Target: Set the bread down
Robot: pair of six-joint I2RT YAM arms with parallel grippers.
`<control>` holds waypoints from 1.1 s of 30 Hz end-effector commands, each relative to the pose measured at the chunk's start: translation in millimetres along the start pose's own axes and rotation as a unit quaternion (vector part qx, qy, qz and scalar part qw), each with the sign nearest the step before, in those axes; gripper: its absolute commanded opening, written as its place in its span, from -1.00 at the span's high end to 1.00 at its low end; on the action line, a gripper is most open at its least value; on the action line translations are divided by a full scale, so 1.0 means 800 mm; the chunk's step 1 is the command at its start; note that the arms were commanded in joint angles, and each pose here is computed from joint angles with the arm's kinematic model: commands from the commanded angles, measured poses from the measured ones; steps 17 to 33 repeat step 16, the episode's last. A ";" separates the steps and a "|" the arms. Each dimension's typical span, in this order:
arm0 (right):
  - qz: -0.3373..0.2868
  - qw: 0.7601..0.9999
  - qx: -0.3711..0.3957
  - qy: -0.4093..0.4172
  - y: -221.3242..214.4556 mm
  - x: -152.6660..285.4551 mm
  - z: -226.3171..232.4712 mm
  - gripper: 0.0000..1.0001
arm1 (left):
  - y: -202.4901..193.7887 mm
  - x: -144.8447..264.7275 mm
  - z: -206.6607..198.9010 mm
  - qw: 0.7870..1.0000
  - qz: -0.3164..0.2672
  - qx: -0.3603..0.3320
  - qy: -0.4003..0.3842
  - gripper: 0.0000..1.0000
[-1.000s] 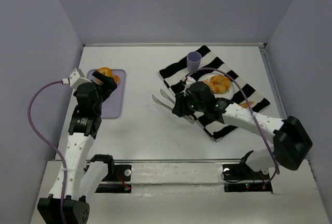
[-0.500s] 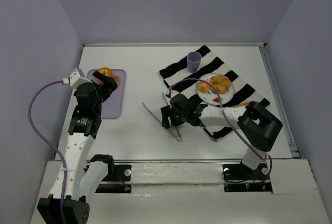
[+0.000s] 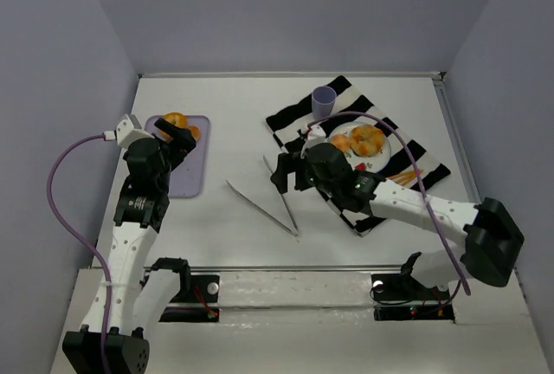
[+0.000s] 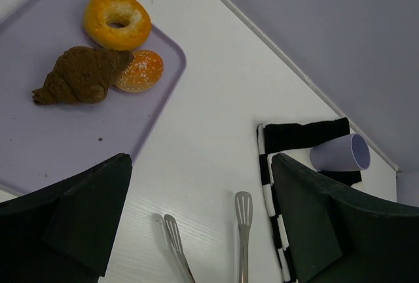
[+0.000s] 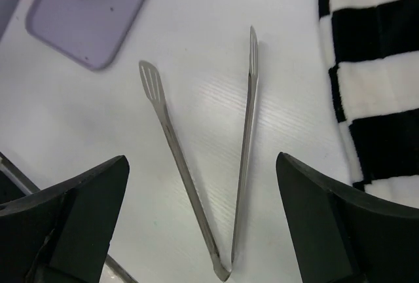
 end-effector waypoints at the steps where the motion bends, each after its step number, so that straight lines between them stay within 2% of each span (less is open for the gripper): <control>1: -0.101 0.995 0.013 -0.023 0.062 0.056 -0.001 -1.00 | 0.013 0.005 -0.011 0.999 -0.023 0.007 -0.021 -0.98; 6: -0.206 0.977 -0.018 -0.051 0.110 0.124 -0.016 -1.00 | 0.015 0.006 -0.009 0.999 -0.028 0.008 -0.016 -0.98; 10: -0.250 0.965 -0.036 -0.075 0.116 0.152 -0.033 -1.00 | 0.016 0.006 -0.010 0.999 -0.029 0.008 -0.017 -0.98; 33: -0.255 0.962 -0.030 -0.090 0.108 0.159 -0.045 -1.00 | 0.014 0.005 -0.010 1.000 -0.025 0.006 -0.017 -0.98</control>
Point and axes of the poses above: each gripper's point midway between its finger pads, its own x axis back along the fingers, its own z axis along the line the jaws close on, y = z × x, the point moved 5 cm from there along x, back along the fingers, and after that the axes turned 1 degree about -x, right-handed, at the moved point
